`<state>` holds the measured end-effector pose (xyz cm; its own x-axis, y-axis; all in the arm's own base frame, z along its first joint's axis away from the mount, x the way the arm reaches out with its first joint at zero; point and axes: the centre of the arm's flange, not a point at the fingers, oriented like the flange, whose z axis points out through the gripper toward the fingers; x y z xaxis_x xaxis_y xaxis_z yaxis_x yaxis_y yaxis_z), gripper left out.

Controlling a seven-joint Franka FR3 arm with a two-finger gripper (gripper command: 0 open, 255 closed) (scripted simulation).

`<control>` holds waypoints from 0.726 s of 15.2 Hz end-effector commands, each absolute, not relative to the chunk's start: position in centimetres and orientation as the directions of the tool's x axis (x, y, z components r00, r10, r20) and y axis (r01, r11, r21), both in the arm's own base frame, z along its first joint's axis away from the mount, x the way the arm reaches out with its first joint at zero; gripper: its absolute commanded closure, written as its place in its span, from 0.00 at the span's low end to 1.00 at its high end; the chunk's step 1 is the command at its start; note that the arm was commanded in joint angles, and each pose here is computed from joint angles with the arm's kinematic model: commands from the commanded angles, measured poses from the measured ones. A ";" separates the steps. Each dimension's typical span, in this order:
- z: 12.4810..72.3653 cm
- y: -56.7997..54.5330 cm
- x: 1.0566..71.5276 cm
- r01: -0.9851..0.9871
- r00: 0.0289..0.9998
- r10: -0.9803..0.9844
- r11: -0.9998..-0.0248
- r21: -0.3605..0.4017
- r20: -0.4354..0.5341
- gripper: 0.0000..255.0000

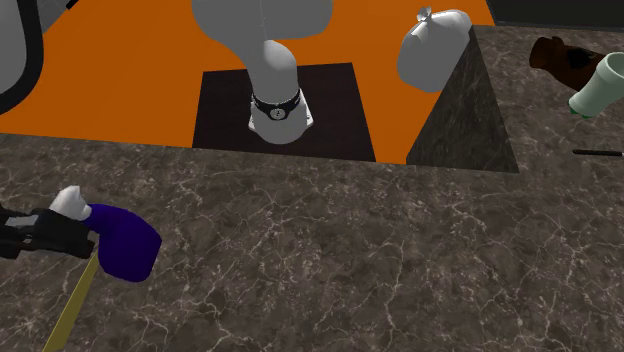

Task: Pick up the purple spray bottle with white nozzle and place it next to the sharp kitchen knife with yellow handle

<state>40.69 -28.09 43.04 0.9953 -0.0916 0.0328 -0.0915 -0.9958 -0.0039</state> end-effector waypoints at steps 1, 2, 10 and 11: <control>44.4 -28.1 40.6 -0.092 0.995 -0.092 -0.996 -0.004 0.033 0.00; 45.7 -28.1 40.6 -0.092 0.995 -0.092 -0.996 -0.004 0.033 0.00; 48.0 -28.1 40.5 -0.092 0.995 -0.092 -0.996 -0.004 0.033 0.00; 48.0 -28.1 40.5 -0.092 0.995 -0.092 -0.996 -0.004 0.033 0.00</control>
